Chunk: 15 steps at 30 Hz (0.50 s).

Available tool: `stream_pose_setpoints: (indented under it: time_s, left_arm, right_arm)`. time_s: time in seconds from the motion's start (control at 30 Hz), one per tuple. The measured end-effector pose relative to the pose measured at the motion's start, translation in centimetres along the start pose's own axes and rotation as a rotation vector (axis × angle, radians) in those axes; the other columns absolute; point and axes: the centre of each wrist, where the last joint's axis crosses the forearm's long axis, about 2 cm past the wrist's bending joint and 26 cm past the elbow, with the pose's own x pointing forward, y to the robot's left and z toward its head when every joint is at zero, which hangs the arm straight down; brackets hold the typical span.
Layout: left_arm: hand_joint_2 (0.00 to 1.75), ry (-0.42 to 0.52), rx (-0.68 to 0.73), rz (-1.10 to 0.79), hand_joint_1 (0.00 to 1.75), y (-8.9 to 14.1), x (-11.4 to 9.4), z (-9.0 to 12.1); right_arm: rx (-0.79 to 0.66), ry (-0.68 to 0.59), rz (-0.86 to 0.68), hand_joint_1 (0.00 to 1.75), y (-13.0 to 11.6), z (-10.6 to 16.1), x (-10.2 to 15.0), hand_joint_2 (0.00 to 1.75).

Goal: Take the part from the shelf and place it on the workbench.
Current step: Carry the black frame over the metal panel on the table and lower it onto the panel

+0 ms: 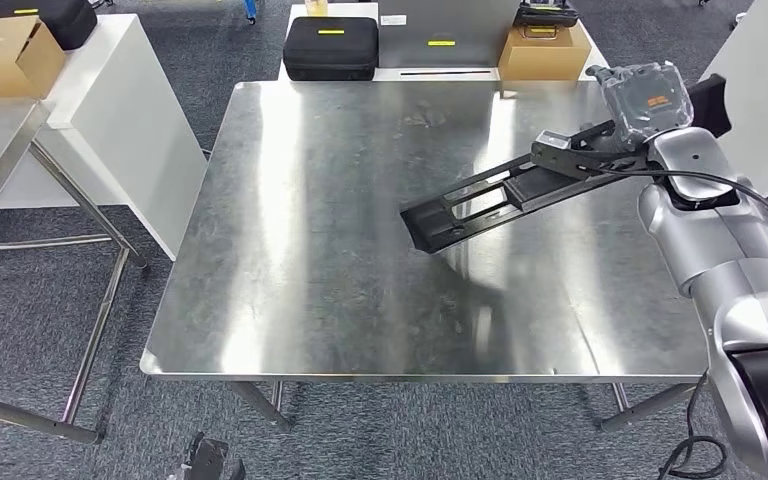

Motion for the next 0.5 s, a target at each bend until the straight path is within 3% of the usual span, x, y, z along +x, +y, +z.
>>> stream_pose_setpoints:
  time_s: [0.5]
  left_arm:
    - [0.00,0.020,0.017,0.014,0.00,0.0,-0.3,0.2]
  right_arm:
    - [0.085,0.040,-0.009,0.00,2.8,2.3,-0.6,0.00]
